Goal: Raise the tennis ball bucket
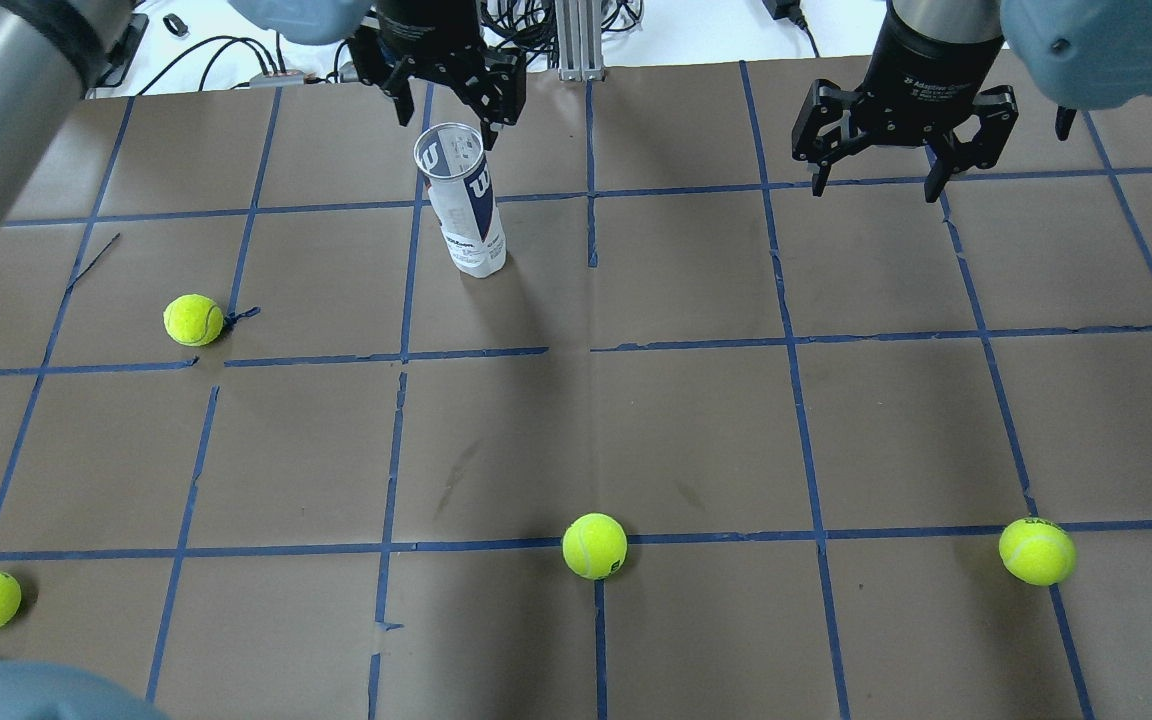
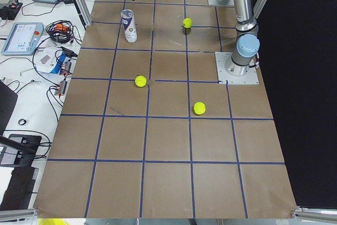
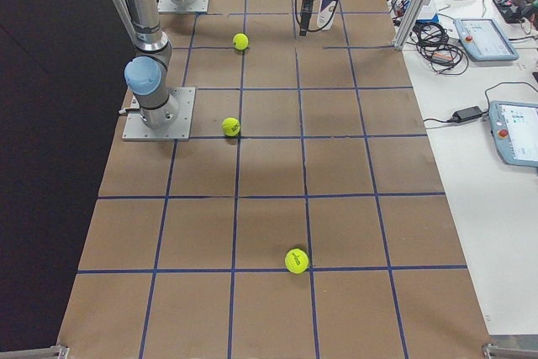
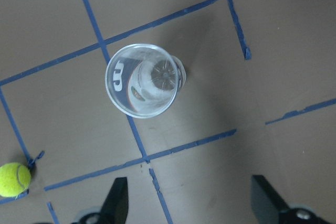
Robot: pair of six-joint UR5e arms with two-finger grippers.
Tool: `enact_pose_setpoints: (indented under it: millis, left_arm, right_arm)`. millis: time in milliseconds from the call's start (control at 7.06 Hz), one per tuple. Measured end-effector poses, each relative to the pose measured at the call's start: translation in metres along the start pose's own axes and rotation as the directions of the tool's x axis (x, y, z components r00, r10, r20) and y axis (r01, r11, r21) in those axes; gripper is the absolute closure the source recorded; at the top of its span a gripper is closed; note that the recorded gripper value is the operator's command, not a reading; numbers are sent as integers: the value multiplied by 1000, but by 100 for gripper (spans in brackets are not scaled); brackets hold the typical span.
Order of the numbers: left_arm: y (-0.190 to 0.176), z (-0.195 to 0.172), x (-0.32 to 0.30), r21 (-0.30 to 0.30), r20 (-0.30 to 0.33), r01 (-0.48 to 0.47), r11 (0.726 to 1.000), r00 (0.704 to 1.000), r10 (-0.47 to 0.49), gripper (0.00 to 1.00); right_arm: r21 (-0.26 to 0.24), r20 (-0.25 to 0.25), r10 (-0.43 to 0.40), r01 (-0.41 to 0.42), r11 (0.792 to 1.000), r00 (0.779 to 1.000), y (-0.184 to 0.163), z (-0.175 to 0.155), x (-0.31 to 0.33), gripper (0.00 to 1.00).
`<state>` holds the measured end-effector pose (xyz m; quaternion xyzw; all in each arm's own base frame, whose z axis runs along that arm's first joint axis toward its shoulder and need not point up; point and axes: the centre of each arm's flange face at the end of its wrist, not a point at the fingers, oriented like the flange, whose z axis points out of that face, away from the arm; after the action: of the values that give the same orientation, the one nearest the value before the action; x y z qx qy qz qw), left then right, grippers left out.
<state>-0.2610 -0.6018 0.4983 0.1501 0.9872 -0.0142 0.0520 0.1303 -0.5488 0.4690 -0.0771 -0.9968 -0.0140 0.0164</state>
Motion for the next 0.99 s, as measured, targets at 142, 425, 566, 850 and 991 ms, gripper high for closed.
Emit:
enact_pose_setpoints:
  millis: [142, 425, 566, 850, 991]
  left_arm:
    - [17, -14, -20, -7, -18, 43, 999, 999, -43, 3]
    - [44, -27, -57, -28, -77, 156, 987, 984, -158, 3]
    - [66, -25, -69, -62, -89, 190, 980, 977, -195, 0]
    - [111, -12, -78, -102, -93, 246, 964, 962, -256, 0]
    - [128, -9, -79, -103, -93, 263, 959, 958, -273, 0]
  right_arm:
    - [-1, 0, 0, 0, 1000, 1000, 0, 0, 0, 0]
    - [-1, 0, 0, 0, 1000, 1000, -1, 1, 0, 0]
    - [-1, -1, 0, 0, 1000, 1000, -1, 1, 1, 0]
    - [0, 0, -4, 4, 1000, 1000, -1, 0, 1, 0]
    - [1, 0, -5, 5, 1000, 1000, -1, 1, 1, 0]
